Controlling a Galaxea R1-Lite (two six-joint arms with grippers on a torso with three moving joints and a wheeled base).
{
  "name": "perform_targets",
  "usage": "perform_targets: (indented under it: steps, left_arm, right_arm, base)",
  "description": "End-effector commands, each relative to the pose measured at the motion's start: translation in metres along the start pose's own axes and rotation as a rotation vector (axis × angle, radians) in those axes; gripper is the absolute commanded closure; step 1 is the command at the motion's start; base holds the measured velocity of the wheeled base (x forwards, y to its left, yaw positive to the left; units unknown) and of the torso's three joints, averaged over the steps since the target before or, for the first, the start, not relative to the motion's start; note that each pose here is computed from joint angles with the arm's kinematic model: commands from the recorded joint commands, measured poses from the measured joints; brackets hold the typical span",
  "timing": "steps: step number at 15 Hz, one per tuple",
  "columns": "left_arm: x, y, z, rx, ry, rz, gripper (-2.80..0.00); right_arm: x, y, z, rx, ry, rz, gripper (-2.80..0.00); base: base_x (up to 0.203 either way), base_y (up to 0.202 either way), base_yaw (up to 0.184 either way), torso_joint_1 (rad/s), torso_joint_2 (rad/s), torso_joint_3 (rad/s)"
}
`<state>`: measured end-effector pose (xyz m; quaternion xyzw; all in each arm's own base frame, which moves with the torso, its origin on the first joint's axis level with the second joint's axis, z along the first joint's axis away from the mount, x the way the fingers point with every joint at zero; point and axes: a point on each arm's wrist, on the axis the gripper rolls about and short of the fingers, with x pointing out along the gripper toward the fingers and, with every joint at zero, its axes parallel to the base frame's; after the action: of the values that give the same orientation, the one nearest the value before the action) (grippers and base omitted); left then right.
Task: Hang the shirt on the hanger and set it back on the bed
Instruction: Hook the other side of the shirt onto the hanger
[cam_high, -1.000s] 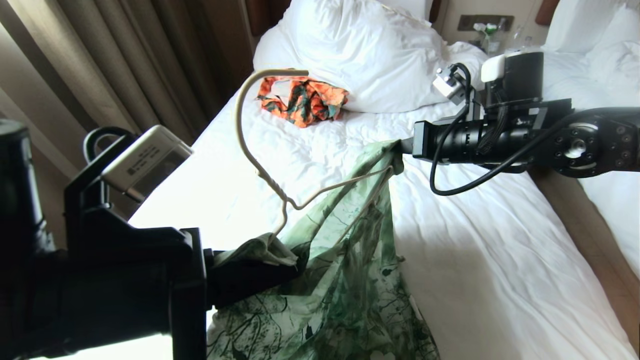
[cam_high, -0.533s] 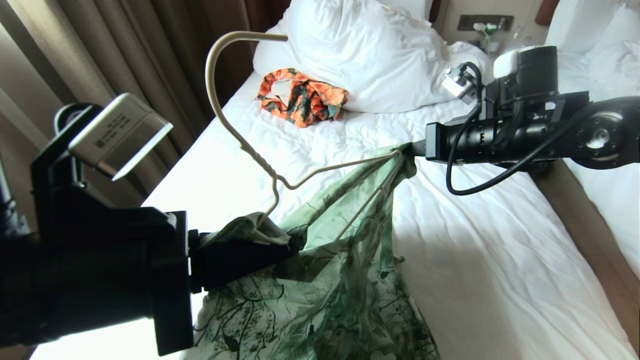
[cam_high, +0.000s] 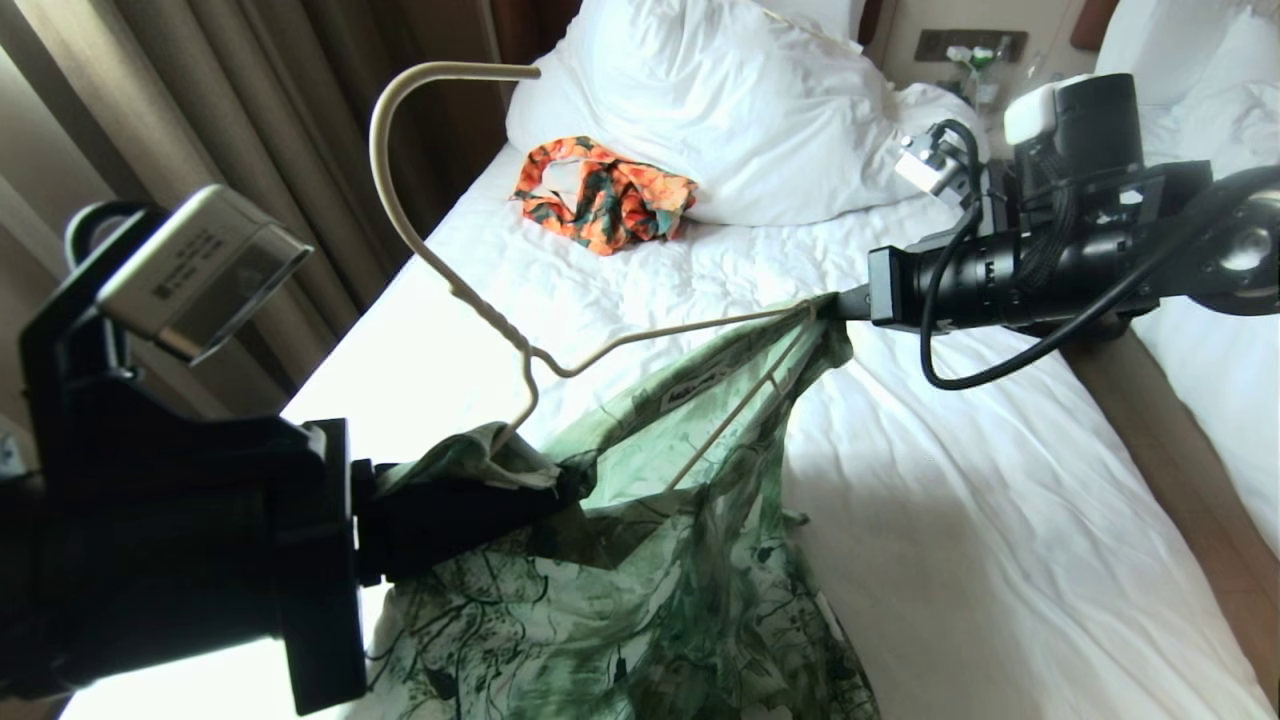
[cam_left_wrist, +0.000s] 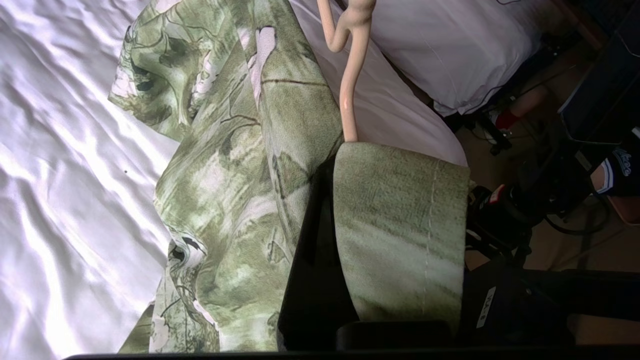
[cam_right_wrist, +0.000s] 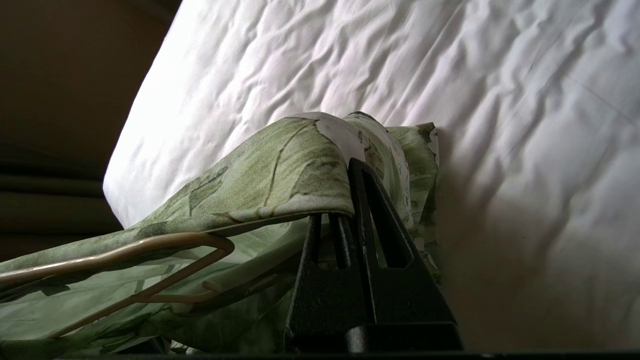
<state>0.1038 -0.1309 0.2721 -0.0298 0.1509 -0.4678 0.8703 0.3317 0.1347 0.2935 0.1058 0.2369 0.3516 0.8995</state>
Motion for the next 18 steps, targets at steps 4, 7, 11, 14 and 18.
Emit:
perform_targets:
  steps: [4, 7, 11, 14, 18]
  left_arm:
    - [-0.004, 0.001, -0.005, 0.028, 0.003, 0.007, 0.0]
    - [0.0, 0.003, -0.013, 0.088, 0.028, 0.036, 0.0]
    - [-0.002, 0.002, -0.009, 0.102, 0.013, 0.042, 0.0]
    - [-0.002, 0.004, -0.01, 0.128, 0.014, 0.086, 0.0]
    - [-0.003, 0.008, -0.008, 0.174, 0.009, 0.122, 0.0]
  right_arm:
    - [-0.007, 0.003, 0.004, -0.004, -0.004, 0.004, 0.0]
    - [-0.012, 0.007, 0.006, 0.01, 0.029, -0.001, 0.0]
    - [-0.011, 0.002, 0.004, 0.015, 0.048, -0.013, 0.0]
    - [-0.011, 0.002, 0.003, 0.019, 0.057, -0.015, 0.0]
    - [-0.011, 0.002, 0.002, 0.022, 0.063, -0.015, 0.0]
  base:
    - [0.0, 0.0, 0.0, 0.0, 0.0, 0.0]
    - [0.0, 0.0, 0.0, 0.0, 0.0, 0.0]
    - [0.0, 0.0, 0.0, 0.0, 0.0, 0.0]
    - [0.0, 0.0, 0.0, 0.0, 0.0, 0.0]
    - [0.0, 0.0, 0.0, 0.0, 0.0, 0.0]
